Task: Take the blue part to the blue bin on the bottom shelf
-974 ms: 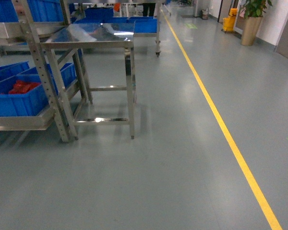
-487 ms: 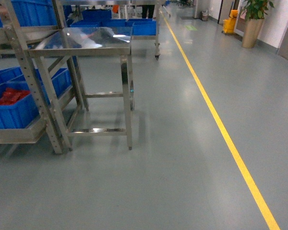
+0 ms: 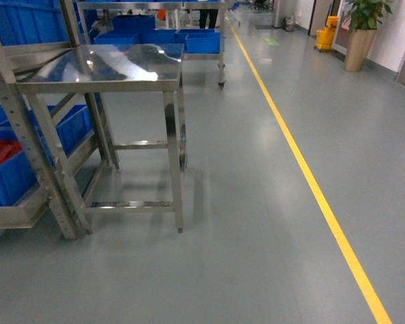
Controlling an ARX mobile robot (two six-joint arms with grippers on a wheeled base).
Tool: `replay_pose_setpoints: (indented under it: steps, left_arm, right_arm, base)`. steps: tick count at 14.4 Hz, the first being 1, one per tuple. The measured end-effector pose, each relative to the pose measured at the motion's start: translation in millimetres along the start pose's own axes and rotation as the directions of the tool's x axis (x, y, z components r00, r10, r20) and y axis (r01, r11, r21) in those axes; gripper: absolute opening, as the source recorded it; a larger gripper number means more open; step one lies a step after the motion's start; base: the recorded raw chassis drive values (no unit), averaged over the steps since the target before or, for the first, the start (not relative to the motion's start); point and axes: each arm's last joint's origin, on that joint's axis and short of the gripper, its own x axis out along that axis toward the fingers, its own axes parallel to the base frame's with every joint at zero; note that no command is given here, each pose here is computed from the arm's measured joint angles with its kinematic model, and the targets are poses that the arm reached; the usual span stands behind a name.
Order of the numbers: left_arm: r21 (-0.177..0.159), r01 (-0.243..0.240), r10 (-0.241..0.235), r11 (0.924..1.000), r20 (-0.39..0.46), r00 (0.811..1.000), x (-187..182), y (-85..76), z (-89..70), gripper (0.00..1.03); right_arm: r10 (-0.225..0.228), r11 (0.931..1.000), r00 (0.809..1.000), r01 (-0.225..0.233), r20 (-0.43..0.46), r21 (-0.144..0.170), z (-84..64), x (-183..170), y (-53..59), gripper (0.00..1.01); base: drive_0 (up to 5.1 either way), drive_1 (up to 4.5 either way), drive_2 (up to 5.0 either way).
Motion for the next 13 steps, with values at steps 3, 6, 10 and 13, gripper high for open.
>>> replay_pose_setpoints:
  steps: [3,6,10,13]
  left_arm:
    - [0.000,0.000,0.000,1.0000,-0.002,1.000,0.1,0.0,-0.2,0.44]
    - [0.000,0.000,0.000,1.0000,-0.003,1.000,0.1,0.1,-0.3,0.44]
    - [0.000,-0.001,0.001,1.0000,0.000,1.000,0.2,0.3,-0.1,0.44]
    - [0.000,-0.002,0.002,1.0000,0.000,1.000,0.1,0.3,-0.1,0.44]
  right_arm:
    - [0.000,1.0000,1.000,0.000,-0.001,0.000,-0.1,0.0,0.0,0.98]
    - [0.000,1.0000,1.000,0.000,-0.001,0.000,-0.1,0.0,0.0,0.98]
    - [0.000,1.0000,1.000,0.000,-0.001,0.000,-0.1,0.0,0.0,0.98]
    - [0.000,1.0000,1.000,0.000,0.004,0.000,0.4,0.0,0.0,0.98]
  base:
    - [0.1,4.22,-4.0]
    - [0.1,4.22,-4.0]
    - [0.1,4.22,-4.0]
    - [0.1,4.21,-4.0]
